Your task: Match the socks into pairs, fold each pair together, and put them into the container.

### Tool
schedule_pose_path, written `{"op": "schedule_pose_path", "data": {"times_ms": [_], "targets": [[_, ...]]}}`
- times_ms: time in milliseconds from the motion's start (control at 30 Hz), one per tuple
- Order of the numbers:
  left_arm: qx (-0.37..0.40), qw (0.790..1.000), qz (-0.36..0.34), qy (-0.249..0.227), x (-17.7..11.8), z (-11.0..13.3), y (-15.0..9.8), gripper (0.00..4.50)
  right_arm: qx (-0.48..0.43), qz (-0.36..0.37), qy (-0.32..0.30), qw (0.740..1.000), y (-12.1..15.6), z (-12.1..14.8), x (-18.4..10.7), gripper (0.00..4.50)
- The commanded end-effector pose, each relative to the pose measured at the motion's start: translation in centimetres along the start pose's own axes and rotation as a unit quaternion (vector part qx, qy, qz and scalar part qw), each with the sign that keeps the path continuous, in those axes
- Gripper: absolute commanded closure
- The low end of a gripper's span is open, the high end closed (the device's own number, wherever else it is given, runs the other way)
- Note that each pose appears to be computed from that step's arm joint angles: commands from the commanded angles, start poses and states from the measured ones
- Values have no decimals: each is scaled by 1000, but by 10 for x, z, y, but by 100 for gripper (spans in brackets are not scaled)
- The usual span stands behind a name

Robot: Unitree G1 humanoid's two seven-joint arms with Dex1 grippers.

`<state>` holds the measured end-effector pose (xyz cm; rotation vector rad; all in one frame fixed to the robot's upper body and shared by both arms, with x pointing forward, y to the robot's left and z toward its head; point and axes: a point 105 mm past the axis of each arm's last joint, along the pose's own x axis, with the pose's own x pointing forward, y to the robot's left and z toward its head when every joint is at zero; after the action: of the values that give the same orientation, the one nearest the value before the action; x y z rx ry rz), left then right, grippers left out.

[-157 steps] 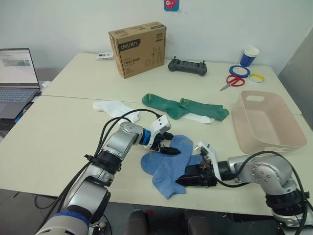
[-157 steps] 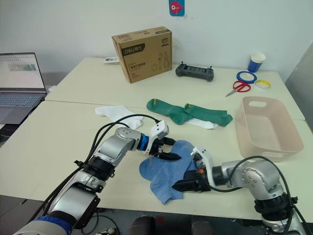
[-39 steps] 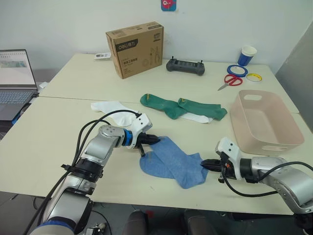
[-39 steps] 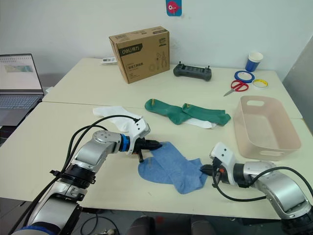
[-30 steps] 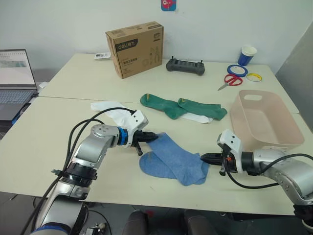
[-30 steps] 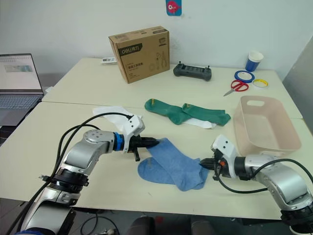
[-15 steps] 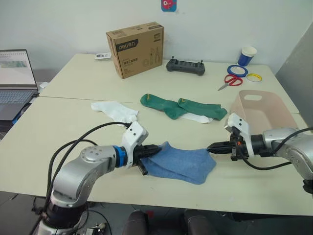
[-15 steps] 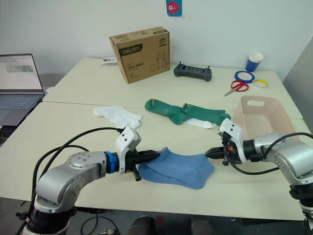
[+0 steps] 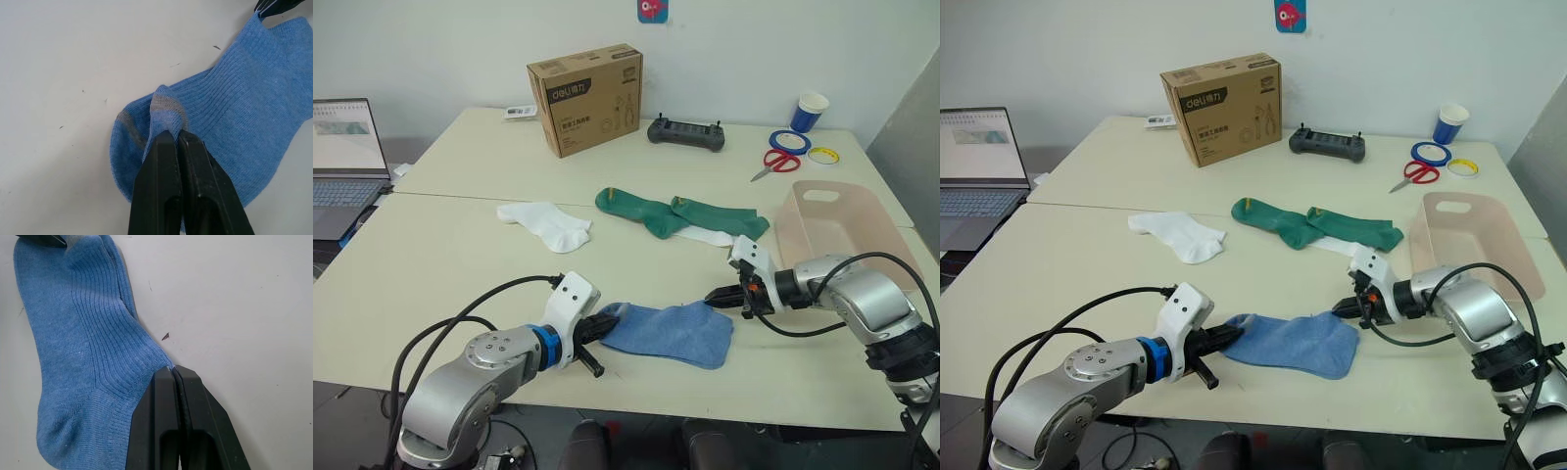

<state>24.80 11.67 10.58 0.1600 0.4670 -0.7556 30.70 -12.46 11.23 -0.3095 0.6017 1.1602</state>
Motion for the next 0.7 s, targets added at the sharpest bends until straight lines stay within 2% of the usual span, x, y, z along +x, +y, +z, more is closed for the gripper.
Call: {"op": "schedule_pose_path", "data": {"times_ms": [33,167,233,300,400,500,667,700], "targets": [[15,1000,1,-16,-2,7,-1,450,-15,-12,-15,1000,-1,7,-10,323],[11,1000,-18,-18,-1,7,-4,450,-12,-23,-25,999,1,7,-18,193],[12,1000,-20,-18,-1,7,-4,450,-10,-28,-39,999,3,11,-23,193],[12,1000,-20,-19,0,7,-3,450,-20,-18,-77,997,9,25,-29,193],[11,999,-23,-20,0,7,-3,450,-58,23,-119,991,29,37,-33,193],[15,999,-26,-14,2,3,-4,450,-76,20,-179,981,41,45,-13,193],[9,999,-28,-34,2,8,-4,450,-95,20,-174,980,52,33,12,193],[4,999,-31,-37,1,9,-5,405,-91,16,-174,980,51,31,15,190]]}}
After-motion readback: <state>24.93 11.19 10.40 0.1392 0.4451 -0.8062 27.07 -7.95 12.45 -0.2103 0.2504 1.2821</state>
